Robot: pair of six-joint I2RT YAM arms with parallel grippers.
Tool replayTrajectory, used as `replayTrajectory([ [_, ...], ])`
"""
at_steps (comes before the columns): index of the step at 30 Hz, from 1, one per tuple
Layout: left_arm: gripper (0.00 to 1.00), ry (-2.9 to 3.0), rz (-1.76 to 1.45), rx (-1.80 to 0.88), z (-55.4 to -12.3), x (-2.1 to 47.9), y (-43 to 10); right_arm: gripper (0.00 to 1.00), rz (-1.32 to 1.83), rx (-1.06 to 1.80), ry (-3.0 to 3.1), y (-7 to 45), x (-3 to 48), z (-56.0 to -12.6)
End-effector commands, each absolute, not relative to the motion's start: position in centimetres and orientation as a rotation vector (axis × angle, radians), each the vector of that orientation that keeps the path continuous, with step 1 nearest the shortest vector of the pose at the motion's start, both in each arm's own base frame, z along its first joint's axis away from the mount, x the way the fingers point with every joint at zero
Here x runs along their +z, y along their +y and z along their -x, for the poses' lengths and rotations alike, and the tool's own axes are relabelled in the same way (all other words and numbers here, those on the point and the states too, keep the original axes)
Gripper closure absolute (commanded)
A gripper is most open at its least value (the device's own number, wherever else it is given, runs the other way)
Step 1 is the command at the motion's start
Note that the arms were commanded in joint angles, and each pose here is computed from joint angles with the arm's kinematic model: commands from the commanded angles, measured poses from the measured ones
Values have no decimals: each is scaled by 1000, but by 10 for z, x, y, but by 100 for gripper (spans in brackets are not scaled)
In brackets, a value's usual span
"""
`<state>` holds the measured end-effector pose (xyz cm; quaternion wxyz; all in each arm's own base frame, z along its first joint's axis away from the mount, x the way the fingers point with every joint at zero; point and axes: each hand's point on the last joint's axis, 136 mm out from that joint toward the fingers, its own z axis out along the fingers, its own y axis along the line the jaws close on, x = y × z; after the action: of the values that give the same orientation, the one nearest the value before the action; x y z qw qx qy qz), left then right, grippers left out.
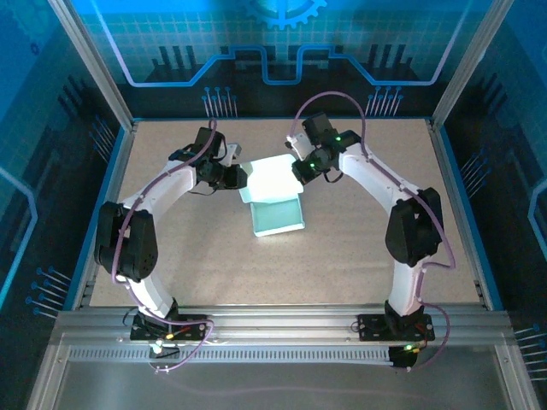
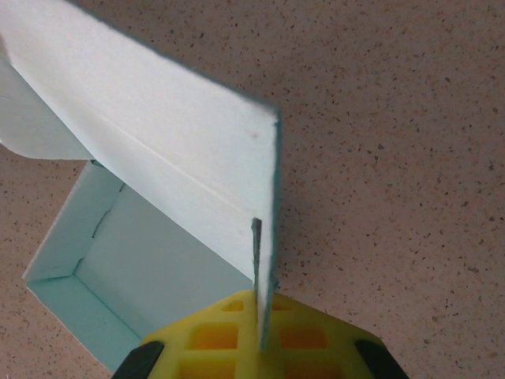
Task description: Fold the paper box
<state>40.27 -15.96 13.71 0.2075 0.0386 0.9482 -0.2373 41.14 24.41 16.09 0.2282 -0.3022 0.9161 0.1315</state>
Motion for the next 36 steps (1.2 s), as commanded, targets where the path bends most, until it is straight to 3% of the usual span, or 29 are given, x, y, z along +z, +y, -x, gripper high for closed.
replayTrajectory([
  [1, 82, 2652, -139, -709, -401, 139, -166, 100, 816, 389, 2537, 245, 165, -414],
  [3, 81, 2659, -138, -706, -400, 138, -166, 100, 806, 388, 2543, 244, 165, -415],
  [5, 70, 2664, -137, -700, -399, 138, -165, 100, 799, 388, 2545, 243, 165, -416],
  [7, 69, 2668, -138, -690, -398, 137, -164, 100, 796, 392, 2547, 243, 165, -416],
  [15, 82, 2687, -132, -696, -393, 133, -164, 100, 789, 396, 2553, 243, 164, -417],
  [20, 99, 2686, -133, -698, -394, 133, -164, 100, 784, 402, 2555, 244, 165, -416],
  [36, 100, 2417, -122, -509, -416, 171, -173, 100, 606, 338, 2346, 257, 174, -410],
])
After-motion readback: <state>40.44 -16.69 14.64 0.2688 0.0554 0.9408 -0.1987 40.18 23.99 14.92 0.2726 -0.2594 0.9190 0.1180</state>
